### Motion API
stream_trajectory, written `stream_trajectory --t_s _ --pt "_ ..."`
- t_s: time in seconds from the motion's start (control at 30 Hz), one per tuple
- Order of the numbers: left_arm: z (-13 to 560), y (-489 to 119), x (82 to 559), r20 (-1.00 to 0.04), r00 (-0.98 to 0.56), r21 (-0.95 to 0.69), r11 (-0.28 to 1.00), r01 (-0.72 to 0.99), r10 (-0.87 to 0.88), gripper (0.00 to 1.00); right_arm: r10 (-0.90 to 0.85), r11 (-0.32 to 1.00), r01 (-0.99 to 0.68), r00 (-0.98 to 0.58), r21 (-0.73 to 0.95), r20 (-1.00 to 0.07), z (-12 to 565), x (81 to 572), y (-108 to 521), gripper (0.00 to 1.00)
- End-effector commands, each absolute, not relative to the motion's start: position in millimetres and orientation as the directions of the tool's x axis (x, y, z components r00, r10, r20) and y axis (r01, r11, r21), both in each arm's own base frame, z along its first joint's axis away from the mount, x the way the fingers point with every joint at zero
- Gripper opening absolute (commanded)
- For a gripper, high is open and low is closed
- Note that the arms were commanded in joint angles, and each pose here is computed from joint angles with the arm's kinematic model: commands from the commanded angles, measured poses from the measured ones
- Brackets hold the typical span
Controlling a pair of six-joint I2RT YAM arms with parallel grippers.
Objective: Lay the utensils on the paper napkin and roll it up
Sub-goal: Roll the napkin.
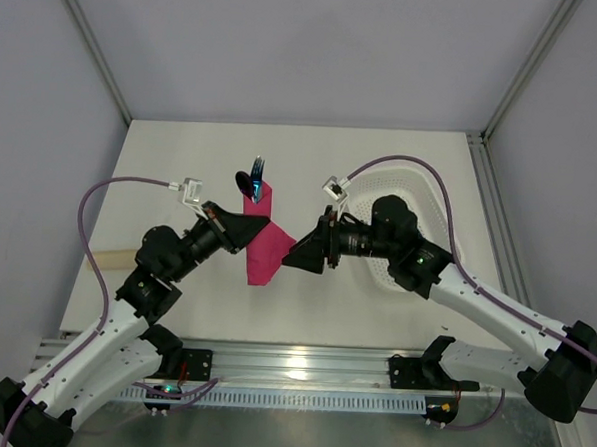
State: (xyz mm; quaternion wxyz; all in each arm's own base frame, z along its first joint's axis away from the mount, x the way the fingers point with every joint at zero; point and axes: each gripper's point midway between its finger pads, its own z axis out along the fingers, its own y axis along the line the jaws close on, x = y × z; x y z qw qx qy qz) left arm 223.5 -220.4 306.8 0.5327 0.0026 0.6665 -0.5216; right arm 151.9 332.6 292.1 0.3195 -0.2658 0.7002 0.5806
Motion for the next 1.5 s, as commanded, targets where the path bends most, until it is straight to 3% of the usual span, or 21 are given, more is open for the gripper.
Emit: stream_trajectory --t_s 0.0,0.3,0.67,0.83,1.03,1.47 --pt "352.9 -218.9 211.6 -0.706 -0.373 -0.664 0.381 0.643 -0.602 0.00 0.019 0.181 -0.752 -0.641 0.633 -0.767 305.3 164.0 338.0 0.60" --pt "358.0 -215.5 204.7 -0.706 -0.367 -0.659 0.372 0.653 -0.606 0.00 0.019 0.208 -0.735 -0.657 0.646 -0.754 295.9 178.3 345.8 0.56" --pt "358.0 -218.8 203.0 -0.698 -0.379 -0.663 0.347 0.664 -0.607 0.00 0.021 0.064 -0.767 -0.638 0.638 -0.769 310.4 167.8 355.4 0.55" --pt "359.9 -218.2 201.3 -0.694 -0.383 -0.666 0.340 0.664 -0.610 0.00 -0.007 0.042 -0.752 -0.659 0.658 -0.752 302.4 166.5 357.5 0.26" --pt "364.6 -217.8 198.4 -0.689 -0.385 -0.667 0.328 0.669 -0.614 0.00 -0.028 0.058 -0.737 -0.676 0.673 -0.737 283.9 170.3 354.4 0.05" --pt "374.8 -218.7 190.6 -0.661 -0.405 -0.678 0.271 0.683 -0.632 0.00 -0.048 0.102 -0.727 -0.685 0.679 -0.727 270.1 185.1 358.8 0.04"
